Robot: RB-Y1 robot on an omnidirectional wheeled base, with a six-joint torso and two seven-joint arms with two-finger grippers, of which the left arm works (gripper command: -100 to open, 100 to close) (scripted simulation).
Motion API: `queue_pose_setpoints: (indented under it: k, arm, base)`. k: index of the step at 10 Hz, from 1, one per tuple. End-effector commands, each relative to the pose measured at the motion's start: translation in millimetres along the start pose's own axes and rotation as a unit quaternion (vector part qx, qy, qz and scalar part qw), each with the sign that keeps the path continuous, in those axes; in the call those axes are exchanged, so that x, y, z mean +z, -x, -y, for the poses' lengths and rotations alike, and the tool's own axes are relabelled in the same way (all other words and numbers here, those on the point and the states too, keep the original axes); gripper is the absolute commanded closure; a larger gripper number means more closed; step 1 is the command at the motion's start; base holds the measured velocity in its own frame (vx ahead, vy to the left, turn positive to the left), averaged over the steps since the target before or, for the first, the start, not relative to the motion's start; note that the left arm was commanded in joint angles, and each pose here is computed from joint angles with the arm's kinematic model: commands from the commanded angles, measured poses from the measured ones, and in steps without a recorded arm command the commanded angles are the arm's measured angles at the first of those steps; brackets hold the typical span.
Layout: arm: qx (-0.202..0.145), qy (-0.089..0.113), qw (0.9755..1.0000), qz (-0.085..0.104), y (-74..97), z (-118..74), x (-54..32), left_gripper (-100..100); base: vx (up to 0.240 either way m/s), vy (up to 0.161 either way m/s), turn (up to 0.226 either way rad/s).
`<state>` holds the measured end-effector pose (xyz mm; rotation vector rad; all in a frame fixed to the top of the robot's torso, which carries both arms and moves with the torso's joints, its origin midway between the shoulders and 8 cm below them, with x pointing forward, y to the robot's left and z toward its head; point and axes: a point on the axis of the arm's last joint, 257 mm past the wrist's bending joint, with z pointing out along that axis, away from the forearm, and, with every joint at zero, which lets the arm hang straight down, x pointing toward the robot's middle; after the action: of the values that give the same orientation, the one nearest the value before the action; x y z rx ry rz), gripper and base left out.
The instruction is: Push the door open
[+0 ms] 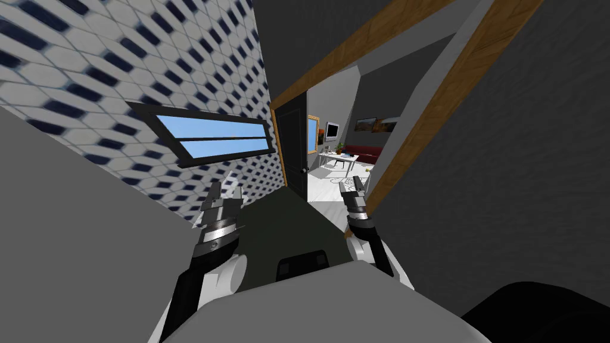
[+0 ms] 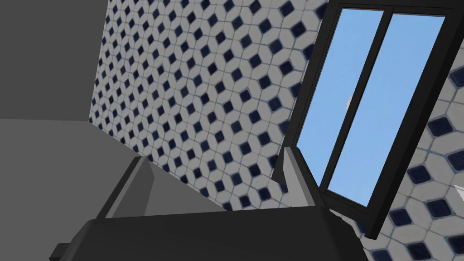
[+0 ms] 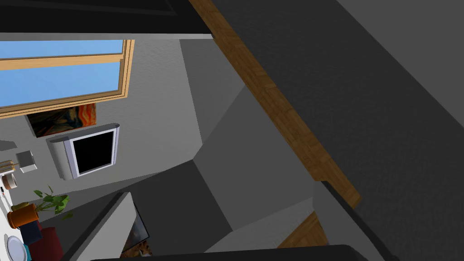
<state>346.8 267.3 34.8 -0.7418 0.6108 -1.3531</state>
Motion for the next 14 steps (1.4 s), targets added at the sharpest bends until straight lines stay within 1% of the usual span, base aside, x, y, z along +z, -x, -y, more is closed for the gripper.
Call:
queue_pose_setpoints:
  k: [1,3,6,7,9,11,14]
  arm:
    - [0.014,0.006,0.9998,-0.009,-5.2,-11.1,-1.4,-100]
    - [0.028,0.011,0.9994,-0.018,-10.0,-21.8,-3.0,-100]
    - [0.05,0.02,0.998,-0.032,-17.9,-39.3,-5.9,-100]
    - [0.063,0.025,0.9969,-0.04,-22.4,-49.3,-7.8,-100]
    - [0.078,0.029,0.9953,-0.049,-27.4,-60.3,-10.1,-100]
    - [0.094,0.034,0.9932,-0.059,-33.0,-72.6,-13.0,-100]
    - [0.119,0.042,0.9891,-0.076,-41.5,-91.2,-17.8,-100]
  base:
    - [0.061,-0.008,-0.045]
    - [0.113,-0.001,-0.037]
    - [0.111,0.017,-0.036]
    - [0.118,0.018,-0.052]
    - [0.103,0.003,-0.039]
    - [0.088,0.015,-0.034]
    - [0.088,0.013,-0.041]
